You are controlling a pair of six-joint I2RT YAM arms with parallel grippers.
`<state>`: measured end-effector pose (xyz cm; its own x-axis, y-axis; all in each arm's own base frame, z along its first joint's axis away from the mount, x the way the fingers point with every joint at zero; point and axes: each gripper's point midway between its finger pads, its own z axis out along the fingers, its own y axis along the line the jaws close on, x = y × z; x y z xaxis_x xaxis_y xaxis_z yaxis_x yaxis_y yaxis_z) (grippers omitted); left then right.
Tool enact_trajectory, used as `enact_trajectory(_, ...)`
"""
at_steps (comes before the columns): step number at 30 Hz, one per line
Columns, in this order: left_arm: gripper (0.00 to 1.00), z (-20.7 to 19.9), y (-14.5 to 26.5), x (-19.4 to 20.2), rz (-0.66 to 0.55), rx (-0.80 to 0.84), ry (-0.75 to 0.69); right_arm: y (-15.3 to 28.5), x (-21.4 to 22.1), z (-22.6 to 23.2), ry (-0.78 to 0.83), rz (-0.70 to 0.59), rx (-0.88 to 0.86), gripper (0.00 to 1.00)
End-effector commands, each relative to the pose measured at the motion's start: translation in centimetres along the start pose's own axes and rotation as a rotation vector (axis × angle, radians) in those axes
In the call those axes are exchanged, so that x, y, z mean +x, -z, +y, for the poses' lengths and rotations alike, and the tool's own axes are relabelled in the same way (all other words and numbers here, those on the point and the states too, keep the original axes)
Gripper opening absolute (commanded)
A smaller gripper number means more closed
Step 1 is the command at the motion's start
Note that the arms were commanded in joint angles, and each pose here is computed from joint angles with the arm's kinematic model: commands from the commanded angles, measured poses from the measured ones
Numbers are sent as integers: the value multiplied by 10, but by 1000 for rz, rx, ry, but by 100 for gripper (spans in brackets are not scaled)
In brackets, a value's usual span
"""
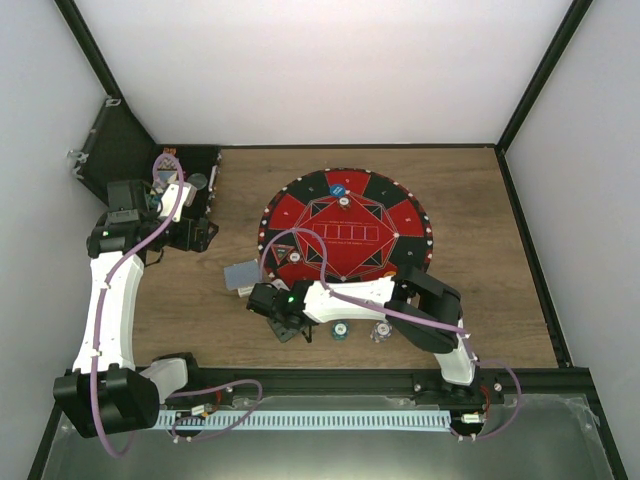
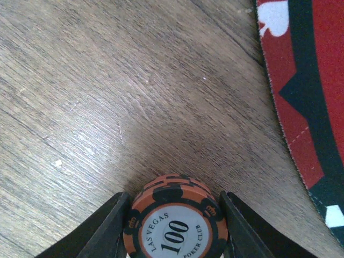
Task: Distribute texas hold em gaming equipment
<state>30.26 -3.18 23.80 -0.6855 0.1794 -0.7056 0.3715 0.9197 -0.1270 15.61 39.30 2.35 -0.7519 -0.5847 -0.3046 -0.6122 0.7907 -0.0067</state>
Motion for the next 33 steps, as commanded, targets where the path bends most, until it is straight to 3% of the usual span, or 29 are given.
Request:
enact_trajectory(1,100,-3,7,-5,-30,5,-7,13,-12,3,-7,-36,-5,46)
enact_trajectory(8,100,-4,7,-5,-32,10,-4,13,-11,3,-8,-31,-7,51)
enact_trajectory(25,100,-6,7,-3,-29,17,-3,19,-15,5,-11,-40,-20,45)
enact_trajectory(29,100,-6,6,-3,-29,17,-3,25,-19,6,-16,-54,-23,33)
enact_trajectory(33,100,-5,6,-3,-27,17,-3,36,-25,6,-18,-71,-29,31)
